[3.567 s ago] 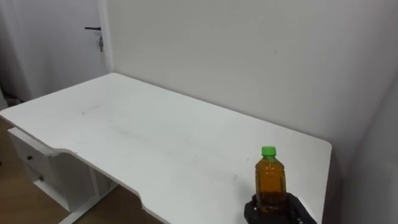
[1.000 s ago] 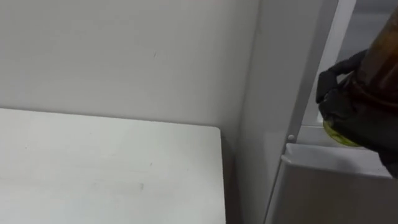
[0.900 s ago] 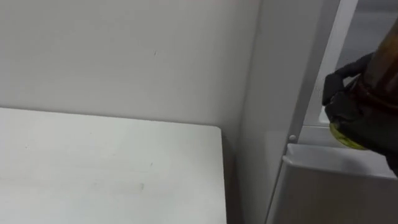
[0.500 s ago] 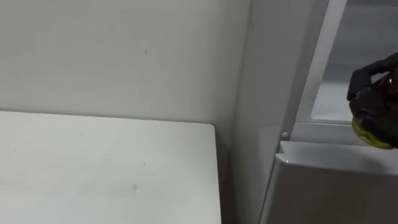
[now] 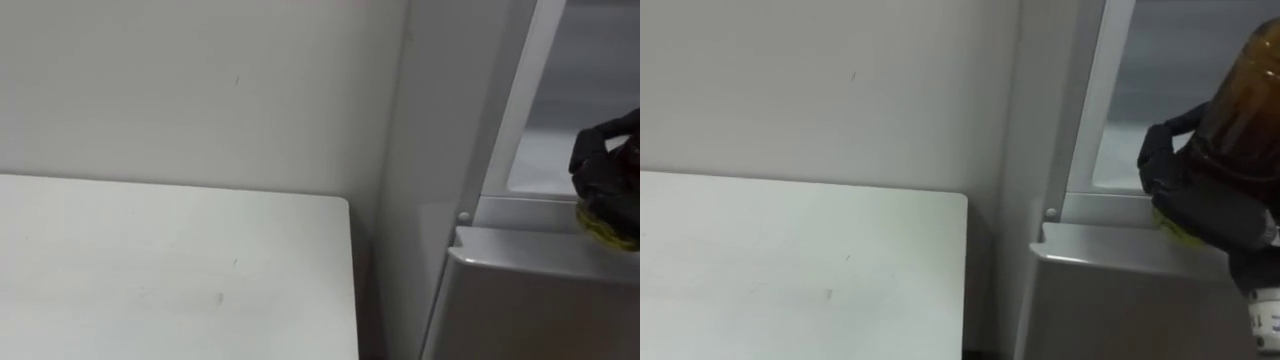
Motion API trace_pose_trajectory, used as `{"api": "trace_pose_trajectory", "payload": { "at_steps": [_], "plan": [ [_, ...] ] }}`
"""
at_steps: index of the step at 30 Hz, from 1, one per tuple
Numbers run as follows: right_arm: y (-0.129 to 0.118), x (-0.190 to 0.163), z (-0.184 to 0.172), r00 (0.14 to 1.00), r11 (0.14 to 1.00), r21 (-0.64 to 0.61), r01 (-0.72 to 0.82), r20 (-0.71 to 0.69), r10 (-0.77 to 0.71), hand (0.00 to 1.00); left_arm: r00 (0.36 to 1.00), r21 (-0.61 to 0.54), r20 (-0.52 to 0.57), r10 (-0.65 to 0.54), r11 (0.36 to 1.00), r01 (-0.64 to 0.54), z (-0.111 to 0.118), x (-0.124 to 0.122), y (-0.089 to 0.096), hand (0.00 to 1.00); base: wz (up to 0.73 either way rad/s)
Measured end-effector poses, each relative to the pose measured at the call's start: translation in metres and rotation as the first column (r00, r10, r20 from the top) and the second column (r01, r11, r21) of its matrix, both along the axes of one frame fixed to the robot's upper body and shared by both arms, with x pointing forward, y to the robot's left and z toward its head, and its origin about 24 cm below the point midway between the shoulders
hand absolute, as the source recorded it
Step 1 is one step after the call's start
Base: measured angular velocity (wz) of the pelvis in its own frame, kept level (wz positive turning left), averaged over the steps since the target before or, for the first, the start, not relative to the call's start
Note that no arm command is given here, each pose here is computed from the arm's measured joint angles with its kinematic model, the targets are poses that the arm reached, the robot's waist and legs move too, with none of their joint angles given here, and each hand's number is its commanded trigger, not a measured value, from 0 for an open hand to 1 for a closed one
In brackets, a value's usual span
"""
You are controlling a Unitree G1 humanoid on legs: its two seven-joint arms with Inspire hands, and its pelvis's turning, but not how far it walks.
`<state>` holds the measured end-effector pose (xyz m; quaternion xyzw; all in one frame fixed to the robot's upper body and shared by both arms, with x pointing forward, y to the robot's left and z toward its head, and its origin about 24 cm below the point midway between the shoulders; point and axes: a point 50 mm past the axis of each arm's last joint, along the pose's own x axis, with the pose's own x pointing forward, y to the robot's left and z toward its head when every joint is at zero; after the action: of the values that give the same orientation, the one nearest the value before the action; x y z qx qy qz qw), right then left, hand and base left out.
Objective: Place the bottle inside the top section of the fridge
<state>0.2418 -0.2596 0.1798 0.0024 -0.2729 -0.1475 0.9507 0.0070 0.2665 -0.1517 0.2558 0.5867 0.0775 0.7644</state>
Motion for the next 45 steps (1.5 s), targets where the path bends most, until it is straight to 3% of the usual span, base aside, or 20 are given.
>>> {"api": "trace_pose_trajectory", "payload": {
  "at_steps": [16, 22, 37, 45],
  "plan": [
    [-0.012, 0.019, 0.004, 0.998, 0.995, 0.07, 0.069, -0.017, -0.068, 1.0, 1.0, 0.018, 0.012, 0.002, 1.0, -0.002, 0.001, 0.005, 0.001, 0.0, 0.0],
    [-0.023, 0.036, 0.013, 0.997, 0.983, 0.167, 0.071, -0.028, -0.068, 1.0, 0.999, 0.024, 0.045, -0.008, 1.0, 0.006, 0.003, 0.016, 0.002, 0.0, 0.0],
    [-0.04, 0.064, 0.013, 0.992, 0.961, 0.257, 0.102, -0.103, -0.078, 1.0, 0.999, 0.024, -0.044, 0.024, 0.999, -0.023, 0.002, -0.001, 0.004, 0.0, 0.04],
    [-0.048, 0.083, 0.012, 0.98, 0.963, 0.24, 0.125, -0.18, -0.082, 1.0, 0.992, 0.019, -0.116, 0.044, 0.999, -0.042, 0.001, -0.015, 0.005, 0.0, 0.0]
  ]
}}
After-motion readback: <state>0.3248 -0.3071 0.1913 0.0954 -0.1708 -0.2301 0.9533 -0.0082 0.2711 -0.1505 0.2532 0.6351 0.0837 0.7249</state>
